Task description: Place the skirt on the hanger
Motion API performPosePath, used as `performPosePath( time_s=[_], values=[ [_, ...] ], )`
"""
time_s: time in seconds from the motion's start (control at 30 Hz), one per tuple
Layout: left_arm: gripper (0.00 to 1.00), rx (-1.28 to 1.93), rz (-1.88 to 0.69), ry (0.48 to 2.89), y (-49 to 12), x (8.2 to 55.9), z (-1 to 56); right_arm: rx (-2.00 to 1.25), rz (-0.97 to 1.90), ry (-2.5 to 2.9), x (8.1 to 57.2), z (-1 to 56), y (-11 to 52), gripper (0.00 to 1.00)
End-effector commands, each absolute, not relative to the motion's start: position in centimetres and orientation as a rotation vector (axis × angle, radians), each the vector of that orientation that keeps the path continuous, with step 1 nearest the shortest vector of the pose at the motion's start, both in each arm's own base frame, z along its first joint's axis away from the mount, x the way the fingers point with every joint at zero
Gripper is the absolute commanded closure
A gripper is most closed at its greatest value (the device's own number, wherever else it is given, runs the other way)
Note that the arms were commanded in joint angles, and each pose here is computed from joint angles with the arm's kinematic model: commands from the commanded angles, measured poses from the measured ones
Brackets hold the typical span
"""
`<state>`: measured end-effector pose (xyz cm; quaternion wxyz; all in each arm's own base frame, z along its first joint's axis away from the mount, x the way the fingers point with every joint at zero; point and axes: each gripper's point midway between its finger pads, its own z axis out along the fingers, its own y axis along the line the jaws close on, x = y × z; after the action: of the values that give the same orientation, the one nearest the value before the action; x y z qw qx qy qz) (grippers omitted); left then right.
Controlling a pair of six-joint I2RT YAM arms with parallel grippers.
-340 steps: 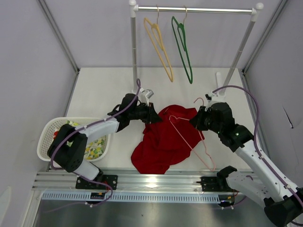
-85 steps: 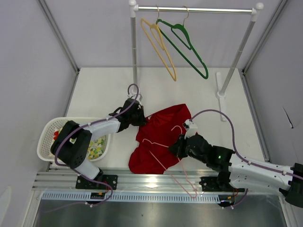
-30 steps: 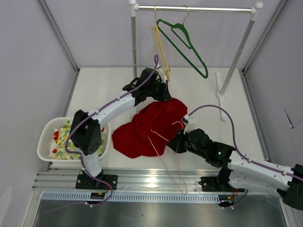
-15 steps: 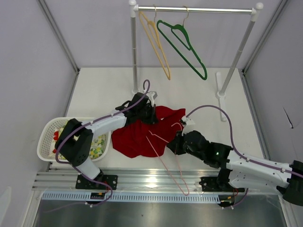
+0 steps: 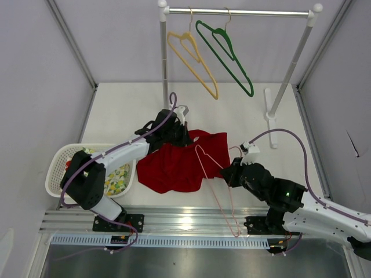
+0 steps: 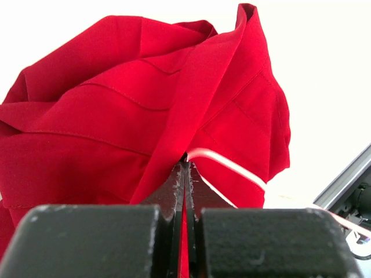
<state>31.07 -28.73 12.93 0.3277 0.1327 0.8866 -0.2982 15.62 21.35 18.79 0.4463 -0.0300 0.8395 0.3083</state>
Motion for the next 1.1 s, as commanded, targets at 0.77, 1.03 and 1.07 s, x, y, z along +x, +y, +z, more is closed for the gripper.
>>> performPosePath(
  time_s=[0.77, 1.03, 1.07],
  values=[
    [0.83, 0.347, -0.778, 2.198, -29.1, 33.7, 17.2, -0.034, 0.755, 1.976, 19.1, 21.9, 21.1, 1.00],
    [0.55, 0.294, -0.640, 2.228, -27.0, 31.2, 16.7, -0.041, 0.776, 1.986, 19.0, 21.9, 21.5, 1.00],
    [0.52, 0.309, -0.623, 2.218, -27.2, 30.3, 17.1, -0.043, 0.776, 1.991, 18.9, 21.7, 21.5, 1.00]
  ],
)
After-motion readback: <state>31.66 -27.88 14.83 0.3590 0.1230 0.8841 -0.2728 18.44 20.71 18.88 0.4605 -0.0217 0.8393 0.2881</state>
